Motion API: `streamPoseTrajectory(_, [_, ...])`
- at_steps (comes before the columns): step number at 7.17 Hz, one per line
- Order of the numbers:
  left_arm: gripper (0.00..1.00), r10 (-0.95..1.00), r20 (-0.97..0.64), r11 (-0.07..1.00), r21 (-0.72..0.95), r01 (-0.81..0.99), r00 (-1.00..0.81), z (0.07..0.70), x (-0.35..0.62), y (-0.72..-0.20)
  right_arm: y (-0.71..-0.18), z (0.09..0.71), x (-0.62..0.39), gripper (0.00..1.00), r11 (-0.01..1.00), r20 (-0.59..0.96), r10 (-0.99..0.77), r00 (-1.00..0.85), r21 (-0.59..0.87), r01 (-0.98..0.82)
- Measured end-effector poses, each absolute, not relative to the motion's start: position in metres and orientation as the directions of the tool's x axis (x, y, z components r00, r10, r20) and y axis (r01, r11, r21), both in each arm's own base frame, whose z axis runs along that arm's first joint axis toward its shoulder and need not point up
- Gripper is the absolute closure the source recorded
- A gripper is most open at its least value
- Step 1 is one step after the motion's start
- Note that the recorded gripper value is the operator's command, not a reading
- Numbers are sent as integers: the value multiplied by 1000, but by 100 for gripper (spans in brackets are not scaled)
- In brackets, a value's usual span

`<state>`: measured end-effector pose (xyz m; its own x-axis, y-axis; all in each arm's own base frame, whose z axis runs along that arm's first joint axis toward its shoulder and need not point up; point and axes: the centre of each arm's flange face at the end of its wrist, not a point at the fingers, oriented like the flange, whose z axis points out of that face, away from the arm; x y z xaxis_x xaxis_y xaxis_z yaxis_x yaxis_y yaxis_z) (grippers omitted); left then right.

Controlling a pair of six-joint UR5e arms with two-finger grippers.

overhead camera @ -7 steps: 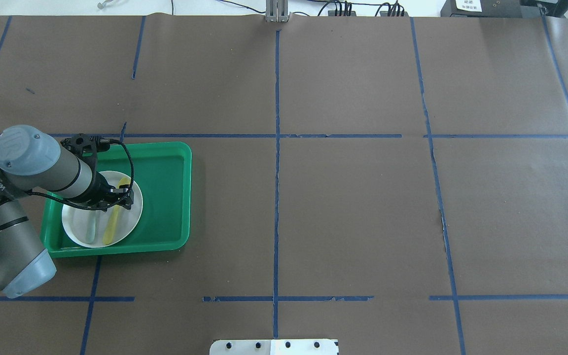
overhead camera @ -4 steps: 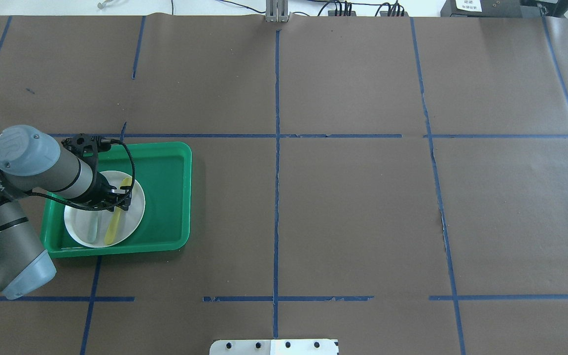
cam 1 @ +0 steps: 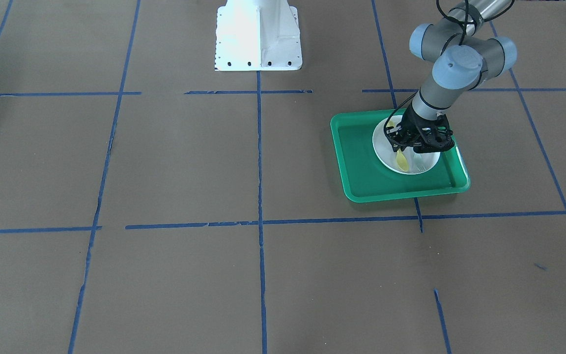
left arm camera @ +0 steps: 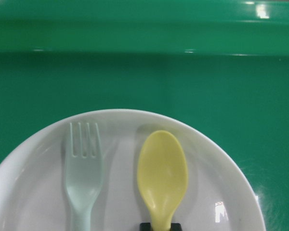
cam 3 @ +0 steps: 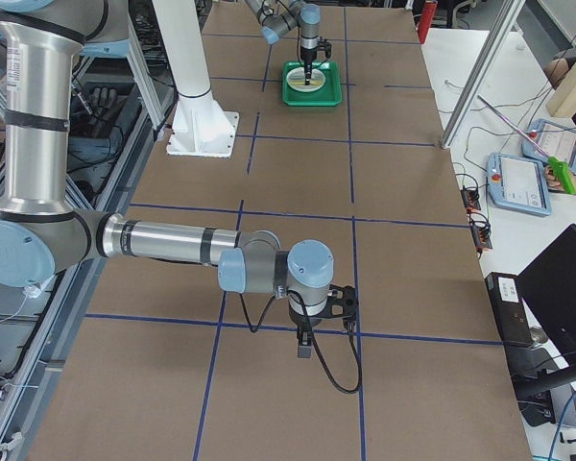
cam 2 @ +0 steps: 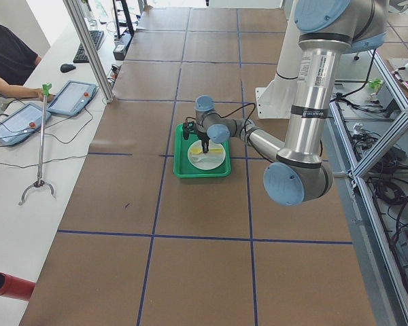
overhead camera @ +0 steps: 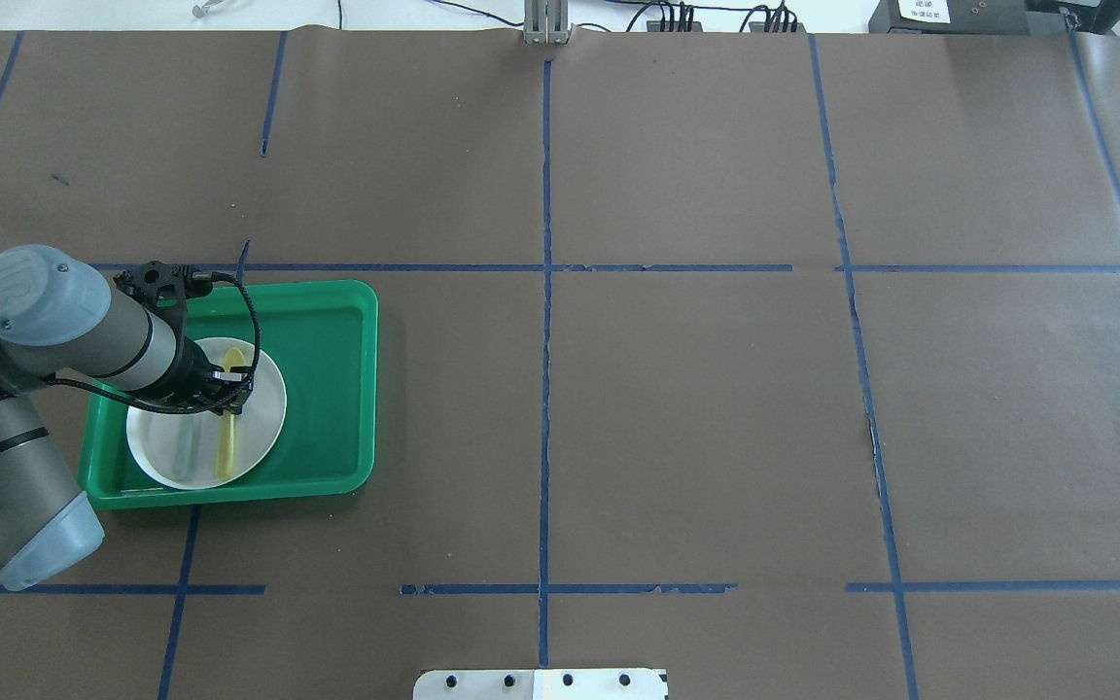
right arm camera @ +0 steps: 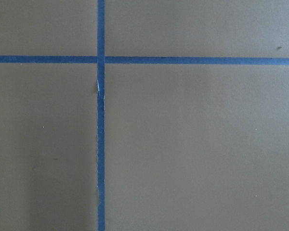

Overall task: Place spoon
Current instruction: 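Carry the spoon off the plate and lower it onto the tray beside the plate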

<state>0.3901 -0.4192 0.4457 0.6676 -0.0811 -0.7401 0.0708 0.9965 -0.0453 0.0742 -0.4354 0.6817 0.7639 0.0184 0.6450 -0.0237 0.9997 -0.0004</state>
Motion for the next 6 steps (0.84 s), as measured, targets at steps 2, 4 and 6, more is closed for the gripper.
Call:
streamPoseTrajectory(2, [100,-77,-753,996,-33,80,653,433,361,-408,-435,682,74,0,1000,645,18,764,0,-24])
streamPoseTrajectory(4, [100,-80,-743,993,-3,116,664,413,318,-424,-435,682,74,0,1000,645,17,764,1,-23])
streamPoseTrajectory(6, [100,-85,-736,992,1,126,671,388,315,-437,-435,682,74,0,1000,645,18,764,0,-24])
